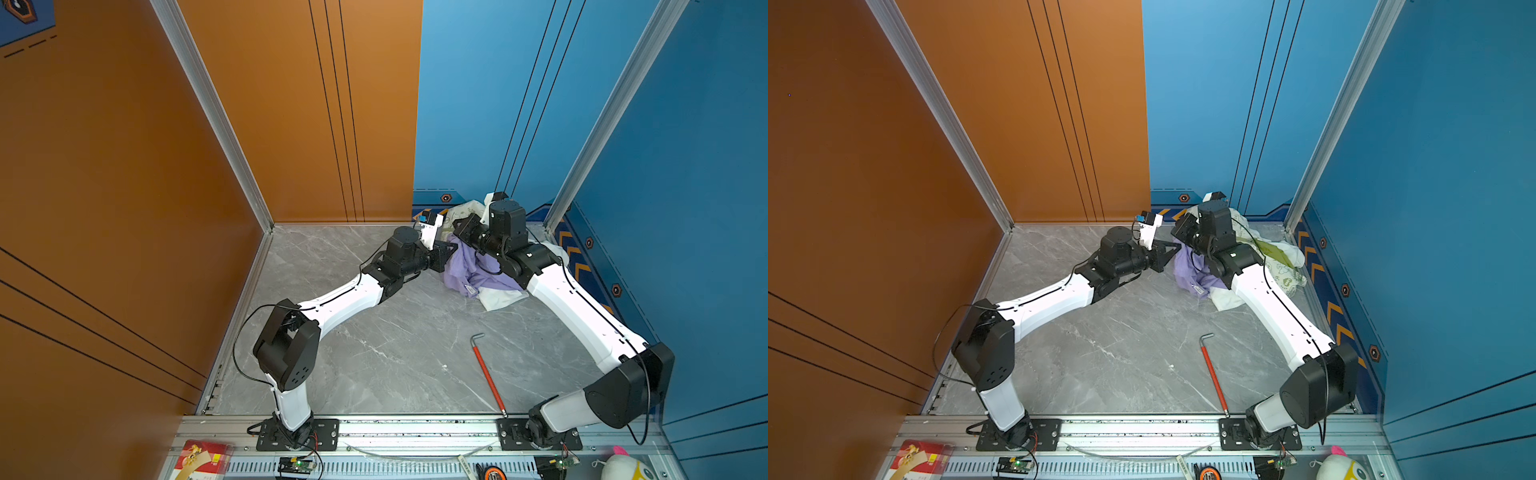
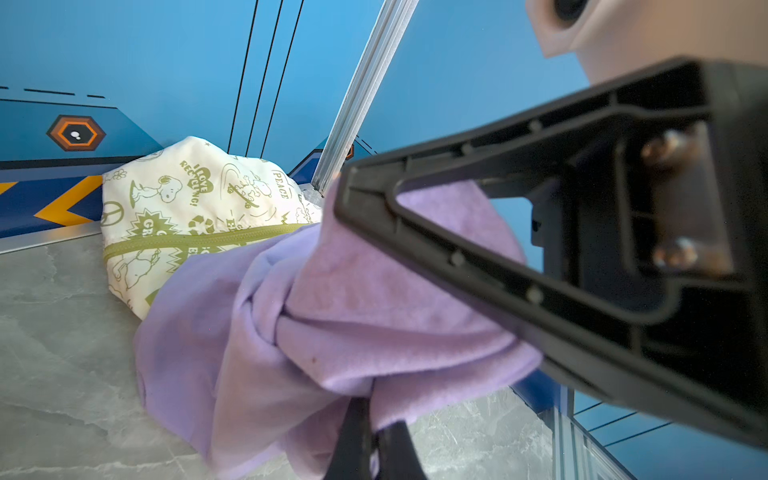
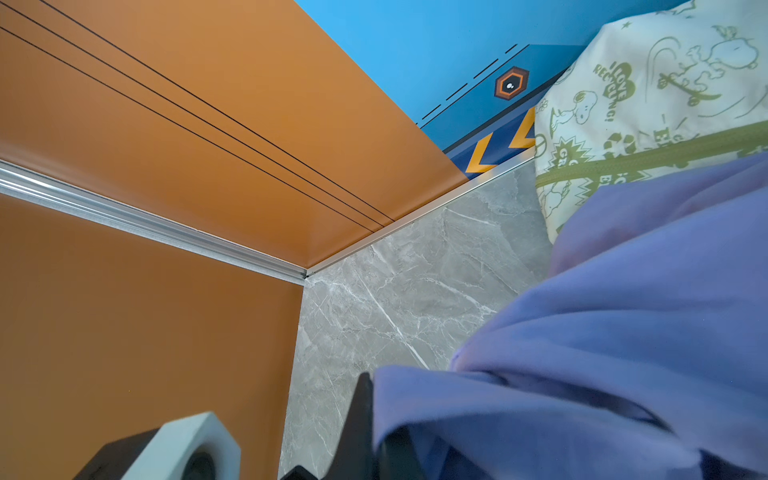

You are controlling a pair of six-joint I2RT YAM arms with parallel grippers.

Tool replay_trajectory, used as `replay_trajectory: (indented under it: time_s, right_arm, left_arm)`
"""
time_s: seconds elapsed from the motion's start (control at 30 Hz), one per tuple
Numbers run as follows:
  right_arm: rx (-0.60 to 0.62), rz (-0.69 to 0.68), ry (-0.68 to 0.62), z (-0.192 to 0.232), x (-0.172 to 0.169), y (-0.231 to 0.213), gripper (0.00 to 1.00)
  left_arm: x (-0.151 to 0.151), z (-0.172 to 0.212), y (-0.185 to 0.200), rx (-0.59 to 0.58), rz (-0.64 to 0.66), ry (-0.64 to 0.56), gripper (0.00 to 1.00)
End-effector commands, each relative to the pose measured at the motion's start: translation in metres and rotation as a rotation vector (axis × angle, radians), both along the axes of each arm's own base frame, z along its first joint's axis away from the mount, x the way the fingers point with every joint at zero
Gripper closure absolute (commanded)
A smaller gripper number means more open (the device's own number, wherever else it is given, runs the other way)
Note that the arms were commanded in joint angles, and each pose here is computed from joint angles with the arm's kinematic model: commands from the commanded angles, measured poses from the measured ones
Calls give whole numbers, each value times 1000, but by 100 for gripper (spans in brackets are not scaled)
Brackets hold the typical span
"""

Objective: Pick out a specific cloth from the pile
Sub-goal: 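Grasp the lavender cloth with the left gripper beside the right gripper, then pull the lavender cloth away with the left gripper while the right gripper releases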

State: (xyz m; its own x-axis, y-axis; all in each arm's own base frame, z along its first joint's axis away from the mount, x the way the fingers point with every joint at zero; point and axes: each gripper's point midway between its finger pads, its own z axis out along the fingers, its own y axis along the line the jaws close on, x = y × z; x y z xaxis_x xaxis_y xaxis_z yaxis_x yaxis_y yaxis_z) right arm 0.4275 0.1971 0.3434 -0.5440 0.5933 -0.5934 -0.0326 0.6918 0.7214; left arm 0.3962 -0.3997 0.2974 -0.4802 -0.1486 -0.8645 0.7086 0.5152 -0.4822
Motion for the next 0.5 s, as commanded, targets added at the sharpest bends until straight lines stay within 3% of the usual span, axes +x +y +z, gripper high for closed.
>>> replay_trajectory:
  time_s: [0.0, 0.07, 0.27, 0.47]
  right_arm:
    - [3, -7, -49, 14, -4, -7, 92]
    - [-3, -3, -50, 13, -5, -10, 85]
    - [-40, -3, -77, 21, -10, -21, 54]
    - [-90, -17, -99, 26, -16, -36, 37]
  left_arm:
    - [-2, 28, 19, 0, 28, -65, 100]
    - [-1, 37, 30, 22, 54, -90, 100]
    - [7, 72, 64, 7, 126, -153, 100]
    - [14, 108, 88, -14, 162, -199, 100]
